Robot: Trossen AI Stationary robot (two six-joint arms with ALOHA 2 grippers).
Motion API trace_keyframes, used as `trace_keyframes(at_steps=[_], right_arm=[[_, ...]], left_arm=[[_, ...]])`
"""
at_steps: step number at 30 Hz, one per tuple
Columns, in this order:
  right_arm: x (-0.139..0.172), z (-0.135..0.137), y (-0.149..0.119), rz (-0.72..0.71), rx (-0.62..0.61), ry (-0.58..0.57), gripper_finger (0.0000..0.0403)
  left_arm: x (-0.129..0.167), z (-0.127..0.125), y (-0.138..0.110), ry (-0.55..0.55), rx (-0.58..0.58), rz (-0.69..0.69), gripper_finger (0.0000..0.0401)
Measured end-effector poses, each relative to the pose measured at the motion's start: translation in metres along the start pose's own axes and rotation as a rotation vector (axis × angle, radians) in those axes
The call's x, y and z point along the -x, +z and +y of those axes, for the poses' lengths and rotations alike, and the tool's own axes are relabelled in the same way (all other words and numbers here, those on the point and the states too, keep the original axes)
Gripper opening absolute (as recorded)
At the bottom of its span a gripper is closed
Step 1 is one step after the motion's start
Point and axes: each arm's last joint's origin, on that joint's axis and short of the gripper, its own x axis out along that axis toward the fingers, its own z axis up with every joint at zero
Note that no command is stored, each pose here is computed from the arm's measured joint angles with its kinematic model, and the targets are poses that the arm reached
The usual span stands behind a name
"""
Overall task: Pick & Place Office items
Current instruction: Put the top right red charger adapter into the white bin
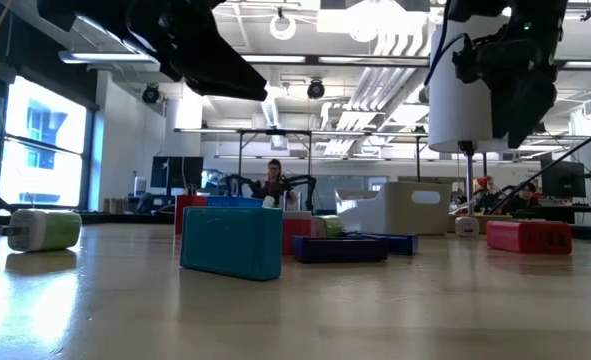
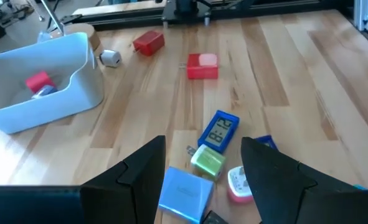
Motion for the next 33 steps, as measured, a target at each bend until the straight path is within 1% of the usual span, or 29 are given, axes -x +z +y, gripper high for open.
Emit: trace_keyframes(at_steps=[4,6,9,13,17,22,27,31,33], right_arm=[[0.000,0.002,-0.003,0.010,0.063,0.000,0.0384],[-0.004,0.001,-0.007,0.039,0.083,-0.003,0.0382],[-0.019,-0.004,-0.014,0.088,0.080,-0.026,0.0378],[-0.043,-0.013,-0.021,0.126,0.074,-0.069,0.0370],[-0.056,-0.020,-0.019,0.088,0.075,-0.120,0.0362],[-0.068,-0.030,-0.014,0.111,0.051,-0.160,0.0352],[-0.080,-0.038,-0.007,0.167,-0.005,-0.189,0.0344],[-0.093,-0.041,-0.001,0.237,-0.012,-0.158,0.0341],[-0.100,-0.041,0.001,0.271,-0.013,-0.163,0.0341]], left_arm=[[0.000,0.000,-0.003,0.003,0.013,0.025,0.0201],[0.000,0.000,-0.004,0.004,0.021,0.037,0.0201],[0.000,0.000,-0.004,0.004,0.049,0.038,0.0201],[0.000,0.000,-0.004,-0.019,0.053,0.040,0.0201],[-0.001,0.000,-0.004,-0.049,0.057,0.043,0.0201],[-0.001,0.001,-0.004,-0.048,0.058,0.043,0.0201],[-0.001,0.001,-0.004,-0.048,0.055,0.043,0.0201],[-0.001,0.001,-0.004,-0.048,0.056,0.043,0.0201],[-0.001,0.001,-0.004,-0.048,0.056,0.043,0.0201]])
